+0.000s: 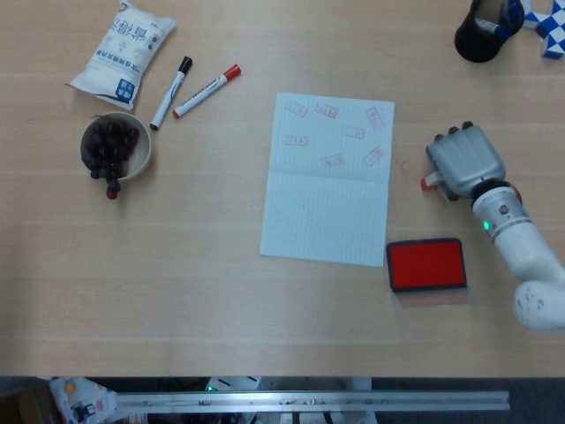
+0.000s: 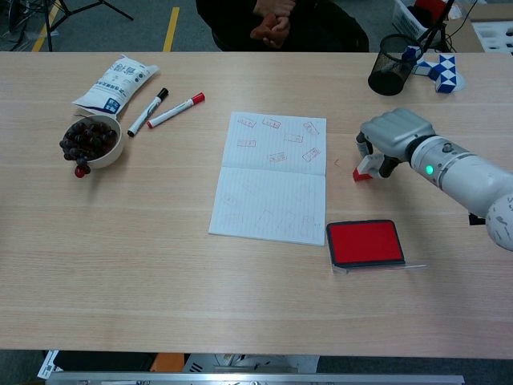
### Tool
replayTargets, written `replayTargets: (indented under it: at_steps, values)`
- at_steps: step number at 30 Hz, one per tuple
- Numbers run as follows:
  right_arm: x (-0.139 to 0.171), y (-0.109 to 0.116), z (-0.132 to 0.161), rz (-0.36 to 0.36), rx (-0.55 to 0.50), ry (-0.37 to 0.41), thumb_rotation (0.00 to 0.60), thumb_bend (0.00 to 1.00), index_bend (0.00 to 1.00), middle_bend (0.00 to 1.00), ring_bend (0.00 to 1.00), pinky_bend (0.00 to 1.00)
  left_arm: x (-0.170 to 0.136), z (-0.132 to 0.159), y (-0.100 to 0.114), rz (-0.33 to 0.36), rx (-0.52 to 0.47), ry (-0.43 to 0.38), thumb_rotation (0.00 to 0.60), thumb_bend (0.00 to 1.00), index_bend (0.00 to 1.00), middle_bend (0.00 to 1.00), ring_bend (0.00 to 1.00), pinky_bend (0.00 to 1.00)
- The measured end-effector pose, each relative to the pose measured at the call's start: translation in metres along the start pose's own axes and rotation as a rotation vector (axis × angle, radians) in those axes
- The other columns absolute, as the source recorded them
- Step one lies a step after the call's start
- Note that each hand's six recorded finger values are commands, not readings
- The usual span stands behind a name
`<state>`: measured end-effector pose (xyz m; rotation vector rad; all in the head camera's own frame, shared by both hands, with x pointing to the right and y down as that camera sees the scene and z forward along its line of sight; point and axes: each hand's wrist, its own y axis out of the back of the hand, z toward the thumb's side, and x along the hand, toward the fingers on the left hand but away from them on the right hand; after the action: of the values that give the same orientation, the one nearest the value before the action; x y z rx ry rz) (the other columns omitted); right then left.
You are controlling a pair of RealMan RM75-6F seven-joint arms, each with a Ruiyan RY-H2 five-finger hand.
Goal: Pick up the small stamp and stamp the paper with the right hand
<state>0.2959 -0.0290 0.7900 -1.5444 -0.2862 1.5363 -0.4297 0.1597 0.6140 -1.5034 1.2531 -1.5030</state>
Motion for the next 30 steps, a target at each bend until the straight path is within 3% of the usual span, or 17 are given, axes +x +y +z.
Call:
replayTargets:
  at_steps: [17, 30]
  values:
    - [0.0016, 0.0009, -0.0003, -0.008, -0.003, 0.002, 0.6, 0.29, 0.49, 0.39, 0.31, 0.26, 0.0004, -0.0002, -0.0001, -0.001, 0.003, 0.001, 0.6, 0.17, 0.08, 0.11, 0.18, 0.1]
    - [0.0081, 0.0066, -0.0047, -0.027, -0.006, -0.002, 0.6, 0.28, 0.43, 0.37, 0.29, 0.25, 0.0009, 0.0008, 0.0007, 0.0, 0.002, -0.002, 0.6, 0.17, 0.08, 0.11, 0.18, 0.1]
